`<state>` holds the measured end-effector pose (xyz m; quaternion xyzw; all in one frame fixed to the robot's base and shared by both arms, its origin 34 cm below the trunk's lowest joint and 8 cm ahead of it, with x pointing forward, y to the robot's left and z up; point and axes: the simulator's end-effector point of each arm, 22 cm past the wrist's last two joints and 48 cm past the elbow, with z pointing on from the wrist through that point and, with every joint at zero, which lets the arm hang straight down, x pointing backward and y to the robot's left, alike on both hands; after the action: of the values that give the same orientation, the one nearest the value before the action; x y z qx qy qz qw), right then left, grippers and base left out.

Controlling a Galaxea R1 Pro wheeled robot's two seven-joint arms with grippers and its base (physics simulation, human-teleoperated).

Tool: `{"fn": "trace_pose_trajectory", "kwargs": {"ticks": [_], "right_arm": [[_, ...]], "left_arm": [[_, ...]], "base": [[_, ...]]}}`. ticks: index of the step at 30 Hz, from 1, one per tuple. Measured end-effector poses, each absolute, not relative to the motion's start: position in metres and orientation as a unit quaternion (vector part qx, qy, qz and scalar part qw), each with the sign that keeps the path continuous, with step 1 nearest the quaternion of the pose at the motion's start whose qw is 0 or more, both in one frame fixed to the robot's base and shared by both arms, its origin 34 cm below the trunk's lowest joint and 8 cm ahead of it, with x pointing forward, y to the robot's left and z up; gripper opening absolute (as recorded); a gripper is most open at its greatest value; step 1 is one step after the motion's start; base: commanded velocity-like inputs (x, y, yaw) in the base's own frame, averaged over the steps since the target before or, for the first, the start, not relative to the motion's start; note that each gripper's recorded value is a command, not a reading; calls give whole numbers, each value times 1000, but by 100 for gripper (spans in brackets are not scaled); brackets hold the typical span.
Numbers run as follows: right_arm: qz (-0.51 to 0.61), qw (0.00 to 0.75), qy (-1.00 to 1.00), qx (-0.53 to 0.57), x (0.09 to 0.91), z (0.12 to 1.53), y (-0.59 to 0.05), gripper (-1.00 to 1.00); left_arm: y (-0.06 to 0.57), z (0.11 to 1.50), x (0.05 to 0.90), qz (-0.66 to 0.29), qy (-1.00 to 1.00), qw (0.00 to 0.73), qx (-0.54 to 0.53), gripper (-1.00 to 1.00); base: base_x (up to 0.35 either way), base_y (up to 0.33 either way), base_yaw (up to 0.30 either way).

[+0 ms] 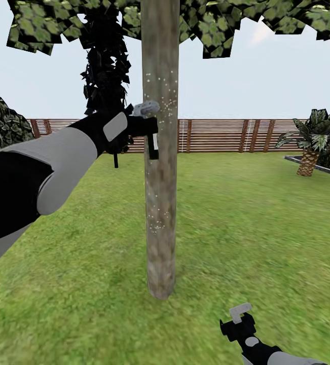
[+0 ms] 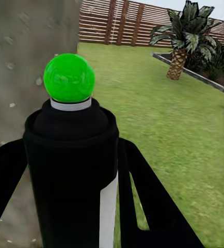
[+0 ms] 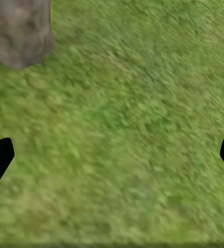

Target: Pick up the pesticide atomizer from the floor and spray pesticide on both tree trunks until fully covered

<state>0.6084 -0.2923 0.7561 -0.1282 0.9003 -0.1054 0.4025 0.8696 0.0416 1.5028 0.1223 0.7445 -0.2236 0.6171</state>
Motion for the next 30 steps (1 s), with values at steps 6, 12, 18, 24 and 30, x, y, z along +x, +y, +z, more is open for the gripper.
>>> {"fn": "trace_pose_trajectory", "kwargs": {"ticks": [6,12,18,24,30], "right_arm": [[-105,402,900,-128,608,756,-292,100],[-105,402,900,-128,608,756,-292,100],[-105,403,900,-128,608,756,-292,100],[-105,402,900,-128,608,756,-292,100],[-105,402,900,-128,608,756,-292,100]], "left_arm": [[30,1500,864,-246,740,610,141,-100],[28,1453,869,-253,757,586,138,-100],[18,1471,863,-262,741,599,151,-100],[13,1484,860,-263,731,609,158,-100],[31,1422,873,-253,769,572,131,-100]], "base": [[0,0,0],[0,0,0],[0,0,0],[0,0,0],[0,0,0]]}}
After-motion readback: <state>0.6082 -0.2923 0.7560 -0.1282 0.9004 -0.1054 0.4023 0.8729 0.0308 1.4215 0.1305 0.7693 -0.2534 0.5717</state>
